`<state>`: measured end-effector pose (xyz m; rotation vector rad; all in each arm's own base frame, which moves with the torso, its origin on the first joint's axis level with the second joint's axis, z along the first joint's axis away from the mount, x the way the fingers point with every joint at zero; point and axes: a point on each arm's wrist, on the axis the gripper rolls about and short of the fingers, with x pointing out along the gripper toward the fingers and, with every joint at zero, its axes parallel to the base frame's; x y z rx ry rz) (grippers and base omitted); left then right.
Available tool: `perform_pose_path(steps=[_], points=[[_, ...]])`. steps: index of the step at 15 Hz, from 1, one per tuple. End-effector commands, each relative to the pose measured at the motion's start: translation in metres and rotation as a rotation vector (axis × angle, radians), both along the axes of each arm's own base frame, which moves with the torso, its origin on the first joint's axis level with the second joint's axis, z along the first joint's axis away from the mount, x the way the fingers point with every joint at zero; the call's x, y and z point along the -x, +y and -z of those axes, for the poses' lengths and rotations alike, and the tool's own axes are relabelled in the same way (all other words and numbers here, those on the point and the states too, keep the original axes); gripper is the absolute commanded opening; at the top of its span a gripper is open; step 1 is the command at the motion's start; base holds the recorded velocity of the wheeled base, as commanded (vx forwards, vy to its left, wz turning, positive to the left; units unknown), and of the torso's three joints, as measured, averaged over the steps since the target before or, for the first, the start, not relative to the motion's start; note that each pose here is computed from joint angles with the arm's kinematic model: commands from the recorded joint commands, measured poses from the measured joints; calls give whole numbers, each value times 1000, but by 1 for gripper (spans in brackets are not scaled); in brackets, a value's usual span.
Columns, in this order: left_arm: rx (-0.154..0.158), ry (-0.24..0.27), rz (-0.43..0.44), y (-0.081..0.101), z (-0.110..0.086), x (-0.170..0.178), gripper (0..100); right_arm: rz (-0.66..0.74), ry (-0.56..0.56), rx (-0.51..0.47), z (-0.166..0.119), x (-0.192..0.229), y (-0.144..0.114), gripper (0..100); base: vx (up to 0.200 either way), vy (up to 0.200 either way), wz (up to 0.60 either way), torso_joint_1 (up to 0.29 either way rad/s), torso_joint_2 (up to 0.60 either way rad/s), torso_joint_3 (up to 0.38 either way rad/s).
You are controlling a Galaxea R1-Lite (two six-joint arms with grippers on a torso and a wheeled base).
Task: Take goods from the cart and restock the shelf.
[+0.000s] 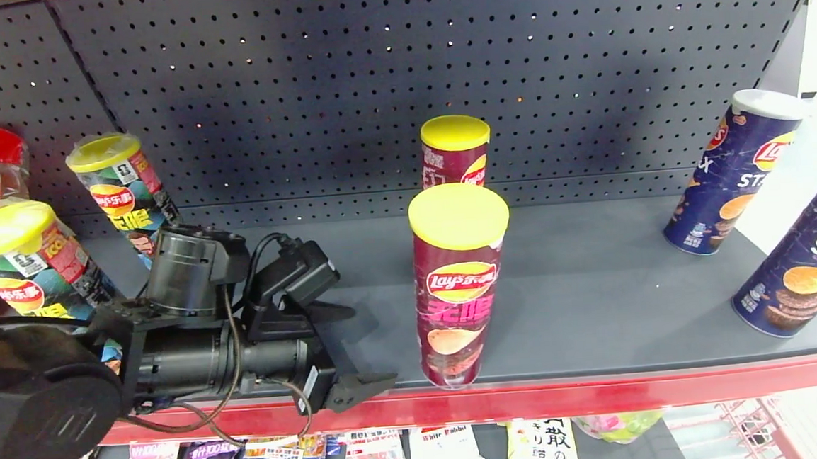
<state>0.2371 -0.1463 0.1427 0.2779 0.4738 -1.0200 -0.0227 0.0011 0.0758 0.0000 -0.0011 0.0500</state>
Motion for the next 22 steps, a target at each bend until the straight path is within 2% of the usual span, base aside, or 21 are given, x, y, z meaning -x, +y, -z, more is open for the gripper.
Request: perform_pose_path(steps=[1,10,22], points=[[-10,17,12,-9,7,-9,100,-1,0,0,0,0,0,100,0,0,0,0,0,0],[-5,4,47,-32,8,-26,100,-1,0,0,0,0,0,100,0,0,0,0,0,0],[-1,-2,46,-35,6,-30,100,-1,0,0,0,0,0,100,0,0,0,0,0,0]])
